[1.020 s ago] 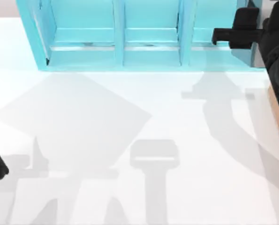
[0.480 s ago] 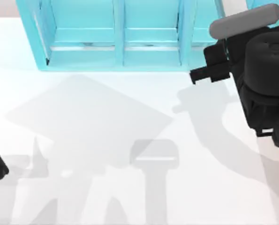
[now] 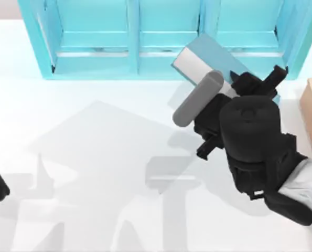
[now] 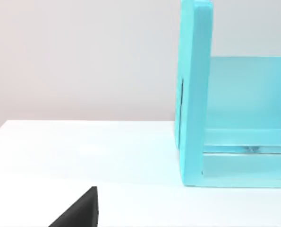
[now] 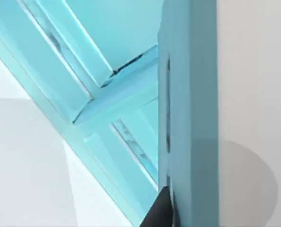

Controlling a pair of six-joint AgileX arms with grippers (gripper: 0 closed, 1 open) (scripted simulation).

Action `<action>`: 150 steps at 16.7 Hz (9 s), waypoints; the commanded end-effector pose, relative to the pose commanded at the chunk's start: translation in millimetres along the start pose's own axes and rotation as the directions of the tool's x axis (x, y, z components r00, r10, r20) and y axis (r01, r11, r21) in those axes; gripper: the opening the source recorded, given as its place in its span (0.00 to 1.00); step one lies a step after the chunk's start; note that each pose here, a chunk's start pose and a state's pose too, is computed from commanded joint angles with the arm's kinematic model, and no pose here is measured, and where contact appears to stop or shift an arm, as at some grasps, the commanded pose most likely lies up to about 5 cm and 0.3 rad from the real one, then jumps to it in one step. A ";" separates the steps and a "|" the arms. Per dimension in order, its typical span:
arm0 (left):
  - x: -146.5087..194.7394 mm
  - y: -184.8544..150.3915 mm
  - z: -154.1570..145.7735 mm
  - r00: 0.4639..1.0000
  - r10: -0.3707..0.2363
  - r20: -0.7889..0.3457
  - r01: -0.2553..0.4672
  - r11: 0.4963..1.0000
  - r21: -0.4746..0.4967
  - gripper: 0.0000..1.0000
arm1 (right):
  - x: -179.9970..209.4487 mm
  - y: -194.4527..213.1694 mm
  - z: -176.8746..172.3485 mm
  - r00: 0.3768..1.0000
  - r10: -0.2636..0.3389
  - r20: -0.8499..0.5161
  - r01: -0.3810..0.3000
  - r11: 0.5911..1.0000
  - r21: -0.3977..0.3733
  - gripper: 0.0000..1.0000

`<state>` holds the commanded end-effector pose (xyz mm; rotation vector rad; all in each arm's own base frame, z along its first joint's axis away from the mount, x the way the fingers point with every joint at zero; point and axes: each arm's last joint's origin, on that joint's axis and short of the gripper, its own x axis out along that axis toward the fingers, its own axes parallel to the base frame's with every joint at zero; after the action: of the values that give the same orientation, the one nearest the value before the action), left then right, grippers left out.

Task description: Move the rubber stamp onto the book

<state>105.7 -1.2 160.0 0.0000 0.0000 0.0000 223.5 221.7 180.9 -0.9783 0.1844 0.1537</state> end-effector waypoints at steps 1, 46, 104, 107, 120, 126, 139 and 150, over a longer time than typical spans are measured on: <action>0.0 0.0 0.0 1.000 0.000 0.000 0.000 1.000 0.000 1.00 | -2.7 8.7 -1.1 1.000 0.010 0.004 -0.010 0.997 -0.079 0.00; 0.0 0.0 0.0 1.000 0.000 0.000 0.000 1.000 0.000 1.00 | -23.1 81.7 -30.1 0.997 0.072 0.034 -0.042 0.835 -0.549 0.83; 0.0 0.0 0.0 1.000 0.000 0.000 0.000 1.000 0.000 1.00 | 99.3 -222.4 -199.0 0.297 0.727 -0.619 -0.043 0.658 0.752 1.00; 0.0 0.0 0.0 1.000 0.000 0.000 0.000 1.000 0.000 1.00 | 85.7 -238.5 -224.5 0.237 0.797 -0.556 0.043 0.563 0.825 1.00; 0.0 0.0 0.0 1.000 0.000 0.000 0.000 1.000 0.000 1.00 | 98.4 -202.4 -254.7 0.228 0.807 -0.545 0.056 0.548 0.835 1.00; 0.0 0.0 0.0 1.000 0.000 0.000 0.000 1.000 0.000 1.00 | 106.3 -161.4 -281.6 0.228 0.807 -0.545 0.056 0.548 0.834 1.00; 0.0 0.0 0.0 1.000 0.000 0.000 0.000 1.000 0.000 1.00 | 106.6 -159.7 -282.6 0.228 0.806 -0.546 0.056 0.548 0.834 0.32; 0.0 0.0 0.0 1.000 0.000 0.000 0.000 1.000 0.000 1.00 | 106.6 -159.7 -282.6 0.228 0.806 -0.546 0.056 0.548 0.834 0.00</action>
<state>105.7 -1.2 160.0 0.0000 0.0000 0.0000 336.8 -96.9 132.1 0.0071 1.5663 -0.0088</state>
